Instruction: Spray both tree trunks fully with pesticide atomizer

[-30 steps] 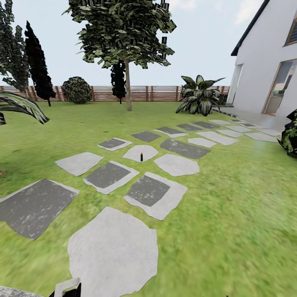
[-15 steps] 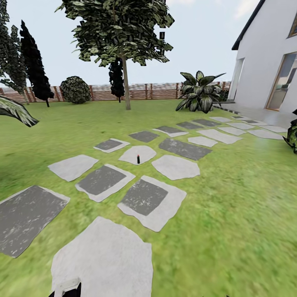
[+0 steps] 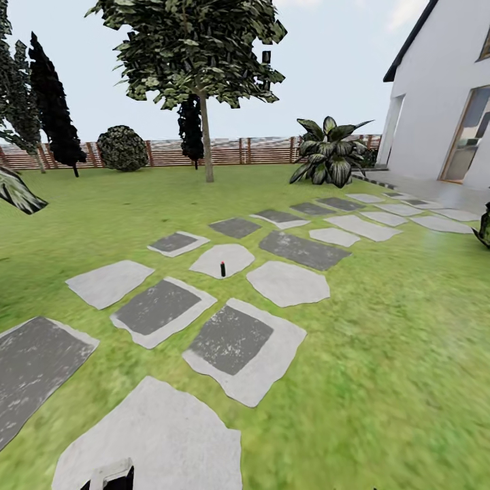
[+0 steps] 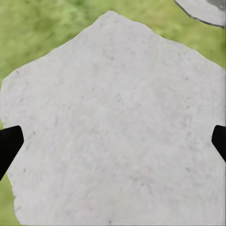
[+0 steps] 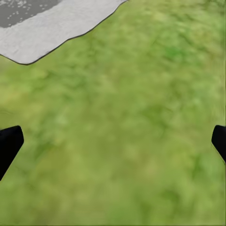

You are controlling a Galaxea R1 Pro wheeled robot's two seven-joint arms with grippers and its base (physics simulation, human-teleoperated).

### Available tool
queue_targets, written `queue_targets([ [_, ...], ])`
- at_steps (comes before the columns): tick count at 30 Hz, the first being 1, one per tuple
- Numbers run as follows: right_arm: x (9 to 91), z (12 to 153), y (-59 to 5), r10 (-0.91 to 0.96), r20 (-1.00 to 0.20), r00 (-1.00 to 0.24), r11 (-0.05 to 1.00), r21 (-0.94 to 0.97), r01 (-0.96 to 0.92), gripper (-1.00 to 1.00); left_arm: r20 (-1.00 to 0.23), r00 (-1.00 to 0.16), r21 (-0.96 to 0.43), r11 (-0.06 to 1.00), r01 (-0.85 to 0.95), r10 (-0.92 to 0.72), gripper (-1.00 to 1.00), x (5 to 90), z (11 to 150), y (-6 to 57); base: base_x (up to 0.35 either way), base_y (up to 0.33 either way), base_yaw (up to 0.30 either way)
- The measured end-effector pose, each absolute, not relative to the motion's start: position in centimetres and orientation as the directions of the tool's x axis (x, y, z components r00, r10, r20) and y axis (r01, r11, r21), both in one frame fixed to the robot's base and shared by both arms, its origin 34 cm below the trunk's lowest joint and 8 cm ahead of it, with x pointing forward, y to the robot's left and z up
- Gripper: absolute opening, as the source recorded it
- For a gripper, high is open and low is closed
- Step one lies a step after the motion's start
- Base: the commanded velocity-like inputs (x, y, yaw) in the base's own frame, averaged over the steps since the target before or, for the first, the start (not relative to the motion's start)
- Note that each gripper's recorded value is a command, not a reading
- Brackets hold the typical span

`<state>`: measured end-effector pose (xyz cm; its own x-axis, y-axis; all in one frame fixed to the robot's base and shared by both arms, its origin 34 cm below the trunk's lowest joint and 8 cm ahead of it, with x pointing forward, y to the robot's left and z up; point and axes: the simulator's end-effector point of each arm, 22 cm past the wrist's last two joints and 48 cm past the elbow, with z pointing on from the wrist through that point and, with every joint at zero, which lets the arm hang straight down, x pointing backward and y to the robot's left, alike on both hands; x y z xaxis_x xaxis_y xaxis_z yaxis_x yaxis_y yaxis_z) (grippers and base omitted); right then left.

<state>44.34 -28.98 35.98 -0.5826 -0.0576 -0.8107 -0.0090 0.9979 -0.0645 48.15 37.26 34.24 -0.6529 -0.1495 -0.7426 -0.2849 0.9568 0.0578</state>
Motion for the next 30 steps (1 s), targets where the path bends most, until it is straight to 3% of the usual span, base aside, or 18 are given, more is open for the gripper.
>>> queue_targets([
  [30,44.34,35.98,-28.91,-0.058,-0.811,-0.583,0.998,-0.063,-0.012,1.00,-0.743,-0.653,0.058,0.957,-0.285,-0.150,1.00,48.15,34.24,37.26,0.324,-0.121,0.000],
])
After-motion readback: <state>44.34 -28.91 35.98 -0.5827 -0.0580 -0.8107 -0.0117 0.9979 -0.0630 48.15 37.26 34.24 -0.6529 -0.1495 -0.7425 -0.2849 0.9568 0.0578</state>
